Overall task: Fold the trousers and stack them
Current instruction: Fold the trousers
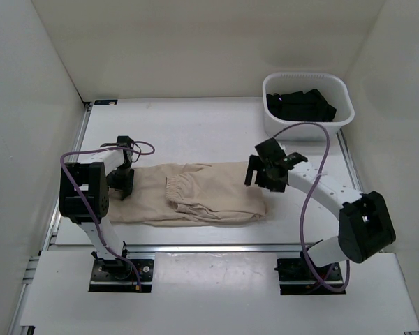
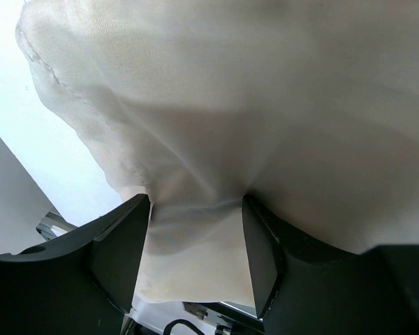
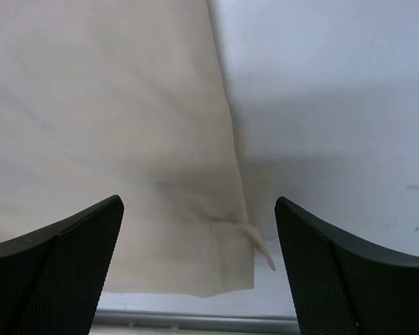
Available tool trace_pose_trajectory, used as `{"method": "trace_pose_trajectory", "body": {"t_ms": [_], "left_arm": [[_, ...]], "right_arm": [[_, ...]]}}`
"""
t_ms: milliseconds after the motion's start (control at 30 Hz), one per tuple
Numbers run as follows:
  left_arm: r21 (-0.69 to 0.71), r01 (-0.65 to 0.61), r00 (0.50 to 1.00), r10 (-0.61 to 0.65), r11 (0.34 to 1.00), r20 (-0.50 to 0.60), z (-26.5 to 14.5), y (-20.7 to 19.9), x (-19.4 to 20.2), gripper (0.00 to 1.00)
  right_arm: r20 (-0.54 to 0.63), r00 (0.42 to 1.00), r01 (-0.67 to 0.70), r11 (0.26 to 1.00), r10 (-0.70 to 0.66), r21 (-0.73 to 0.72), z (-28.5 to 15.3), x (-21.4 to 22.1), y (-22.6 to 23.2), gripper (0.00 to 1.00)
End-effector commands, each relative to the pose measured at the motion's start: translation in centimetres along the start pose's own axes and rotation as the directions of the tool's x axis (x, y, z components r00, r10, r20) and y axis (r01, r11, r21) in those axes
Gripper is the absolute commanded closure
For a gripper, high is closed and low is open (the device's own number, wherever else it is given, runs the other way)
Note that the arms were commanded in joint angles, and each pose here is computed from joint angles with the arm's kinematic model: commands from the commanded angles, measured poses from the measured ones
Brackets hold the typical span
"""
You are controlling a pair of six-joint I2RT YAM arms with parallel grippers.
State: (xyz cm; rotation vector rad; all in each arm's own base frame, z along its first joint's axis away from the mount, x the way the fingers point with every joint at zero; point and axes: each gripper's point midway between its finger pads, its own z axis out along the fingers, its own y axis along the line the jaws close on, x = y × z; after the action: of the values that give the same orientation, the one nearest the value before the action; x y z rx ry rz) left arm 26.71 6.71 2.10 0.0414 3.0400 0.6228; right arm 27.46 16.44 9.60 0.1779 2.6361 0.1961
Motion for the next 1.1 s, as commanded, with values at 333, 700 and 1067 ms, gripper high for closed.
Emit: {"method": "trace_pose_trajectory", "body": {"t_ms": [333, 700, 1067], "left_arm": [[0.070, 0.031, 0.999, -0.034, 0.997, 0.036, -1.1, -1.0, -0.7, 0.32], [0.261, 0.054, 0.966, -0.117, 0.964, 0.231, -10.9, -0.3, -5.4, 0.14], [0.290, 0.042, 0.974, -0.103, 0.956, 0.200, -11.4, -0.7, -4.3, 0.06]], "right_arm": [[-0.311, 0.931, -0.255, 0.951, 0.193, -0.175, 5.0, 9.3, 0.1, 0.37], [-0.103, 0.918, -0.383, 0.923, 0.384, 0.023, -3.8, 3.7, -11.0, 1.00], [-0.104, 0.994, 0.041, 0.999, -0.043, -0.016, -12.4, -4.2, -3.1, 1.00]]}}
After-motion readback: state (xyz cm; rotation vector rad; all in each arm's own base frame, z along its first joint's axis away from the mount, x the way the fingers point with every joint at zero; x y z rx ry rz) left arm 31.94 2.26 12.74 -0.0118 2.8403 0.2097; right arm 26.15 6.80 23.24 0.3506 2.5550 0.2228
